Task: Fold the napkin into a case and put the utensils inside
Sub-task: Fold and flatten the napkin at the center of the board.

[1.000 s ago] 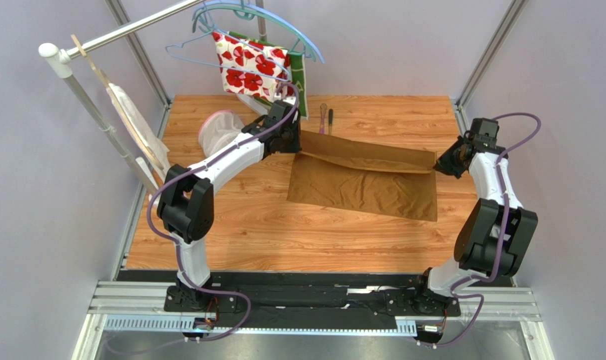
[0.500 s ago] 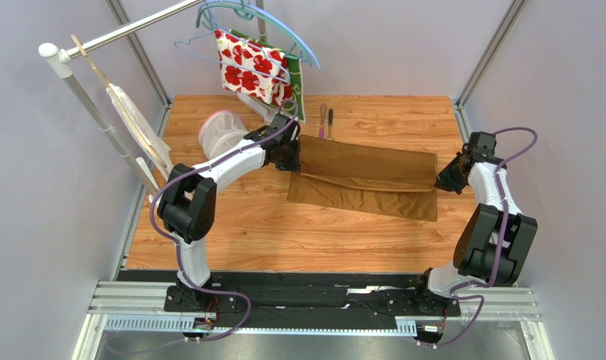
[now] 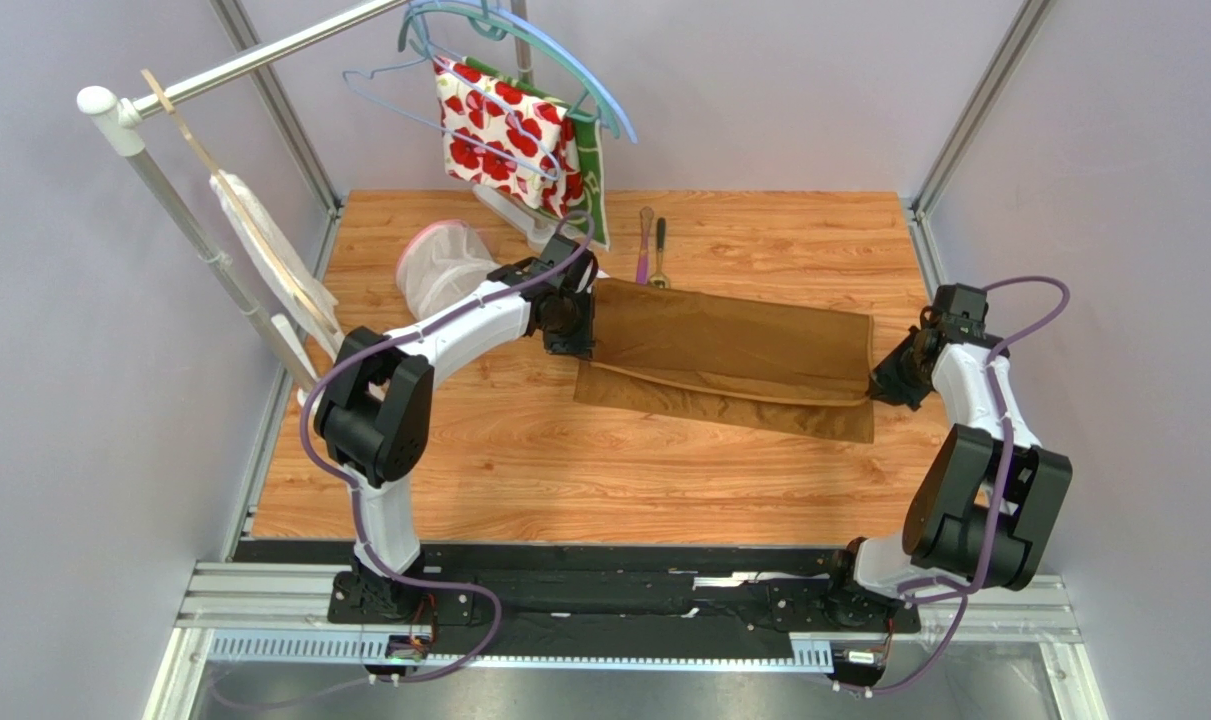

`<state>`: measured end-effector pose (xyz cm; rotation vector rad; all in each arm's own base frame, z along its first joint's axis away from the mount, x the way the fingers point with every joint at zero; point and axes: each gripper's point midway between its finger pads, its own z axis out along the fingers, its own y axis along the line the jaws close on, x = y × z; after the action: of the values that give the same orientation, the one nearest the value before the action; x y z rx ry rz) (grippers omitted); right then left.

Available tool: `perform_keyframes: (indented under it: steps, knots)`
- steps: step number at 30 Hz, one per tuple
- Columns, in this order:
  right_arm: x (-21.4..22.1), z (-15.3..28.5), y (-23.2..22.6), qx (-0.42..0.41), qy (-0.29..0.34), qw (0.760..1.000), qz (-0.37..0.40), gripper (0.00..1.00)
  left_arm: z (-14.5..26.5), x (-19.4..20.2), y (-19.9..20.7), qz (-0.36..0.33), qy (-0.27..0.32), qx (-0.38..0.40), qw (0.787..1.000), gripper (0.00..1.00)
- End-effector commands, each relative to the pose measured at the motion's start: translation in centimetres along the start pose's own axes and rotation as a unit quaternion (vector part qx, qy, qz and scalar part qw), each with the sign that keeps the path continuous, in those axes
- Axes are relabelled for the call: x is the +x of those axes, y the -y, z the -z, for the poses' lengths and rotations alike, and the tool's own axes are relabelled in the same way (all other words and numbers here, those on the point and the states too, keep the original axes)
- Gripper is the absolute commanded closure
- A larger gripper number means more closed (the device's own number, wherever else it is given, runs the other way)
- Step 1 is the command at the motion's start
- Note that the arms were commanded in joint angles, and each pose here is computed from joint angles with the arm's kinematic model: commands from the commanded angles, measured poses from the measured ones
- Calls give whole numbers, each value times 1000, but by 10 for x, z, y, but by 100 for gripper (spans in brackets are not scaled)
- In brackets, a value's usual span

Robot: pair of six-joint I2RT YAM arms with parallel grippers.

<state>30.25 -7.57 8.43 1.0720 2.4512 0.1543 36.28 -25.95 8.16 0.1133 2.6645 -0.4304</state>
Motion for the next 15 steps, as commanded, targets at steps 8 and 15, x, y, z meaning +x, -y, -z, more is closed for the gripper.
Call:
perform_keyframes:
  steps: [8, 15]
  knots:
    - [13, -4, 11, 9, -11, 1000, -17, 100, -2, 13, -7, 0, -23, -17, 1000, 100]
    - [16, -16, 21, 27, -26, 999, -29, 100, -10, 20, -9, 0, -42, -21, 999, 100]
